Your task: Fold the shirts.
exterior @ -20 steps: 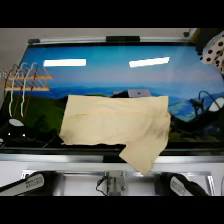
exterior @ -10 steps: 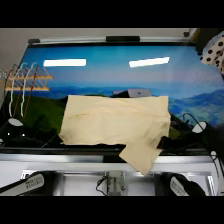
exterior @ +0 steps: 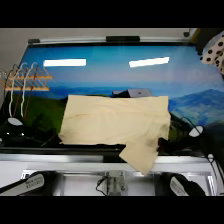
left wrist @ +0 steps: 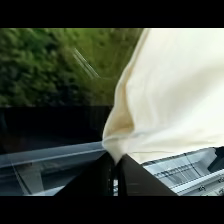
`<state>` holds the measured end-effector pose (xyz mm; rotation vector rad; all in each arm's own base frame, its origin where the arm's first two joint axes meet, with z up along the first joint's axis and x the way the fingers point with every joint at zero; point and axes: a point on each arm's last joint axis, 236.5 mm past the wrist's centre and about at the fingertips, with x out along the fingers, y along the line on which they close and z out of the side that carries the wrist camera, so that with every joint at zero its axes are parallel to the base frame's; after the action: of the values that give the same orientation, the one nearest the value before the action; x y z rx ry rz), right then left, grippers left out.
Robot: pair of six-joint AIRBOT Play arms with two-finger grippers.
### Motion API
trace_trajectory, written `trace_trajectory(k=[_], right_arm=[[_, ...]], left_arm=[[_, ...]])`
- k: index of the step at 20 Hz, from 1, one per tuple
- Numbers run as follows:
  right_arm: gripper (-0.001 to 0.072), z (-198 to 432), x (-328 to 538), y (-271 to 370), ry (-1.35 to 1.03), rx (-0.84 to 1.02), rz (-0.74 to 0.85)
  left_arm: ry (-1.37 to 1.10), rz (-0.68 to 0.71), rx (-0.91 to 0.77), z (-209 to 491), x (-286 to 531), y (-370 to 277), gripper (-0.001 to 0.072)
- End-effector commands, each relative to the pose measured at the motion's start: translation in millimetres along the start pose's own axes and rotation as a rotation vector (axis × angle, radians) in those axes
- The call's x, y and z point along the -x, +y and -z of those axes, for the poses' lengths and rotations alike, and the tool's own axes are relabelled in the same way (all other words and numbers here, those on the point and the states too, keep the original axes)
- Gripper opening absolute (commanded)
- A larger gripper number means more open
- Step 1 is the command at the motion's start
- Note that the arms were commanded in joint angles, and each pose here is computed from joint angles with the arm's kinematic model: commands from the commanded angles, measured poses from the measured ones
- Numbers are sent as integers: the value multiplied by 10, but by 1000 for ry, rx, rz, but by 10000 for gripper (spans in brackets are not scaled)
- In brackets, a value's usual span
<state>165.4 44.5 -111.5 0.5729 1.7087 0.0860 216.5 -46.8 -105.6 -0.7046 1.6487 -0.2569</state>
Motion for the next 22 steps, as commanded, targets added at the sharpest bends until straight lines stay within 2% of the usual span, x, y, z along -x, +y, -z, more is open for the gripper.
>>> trace_trajectory(k=[1,7,9,14,22], right_arm=[[63,-81,224,137,-2,98,-22],[60,-1267,1223,509,-391,130,-17],[60,-1611,1360,601,-416,124,-38],[61,-2366,1384,801,-458,64,-150],[63,-2829,1039,591,-472,-5,-139]], left_arm=[[-57,14,-103,-189,208,-155,34],[-309,43,-240,-1032,956,-761,33],[-326,42,-255,-1317,1026,-905,34],[-303,63,-171,-1989,920,-1073,35],[-191,63,-122,-2253,353,-990,35]])
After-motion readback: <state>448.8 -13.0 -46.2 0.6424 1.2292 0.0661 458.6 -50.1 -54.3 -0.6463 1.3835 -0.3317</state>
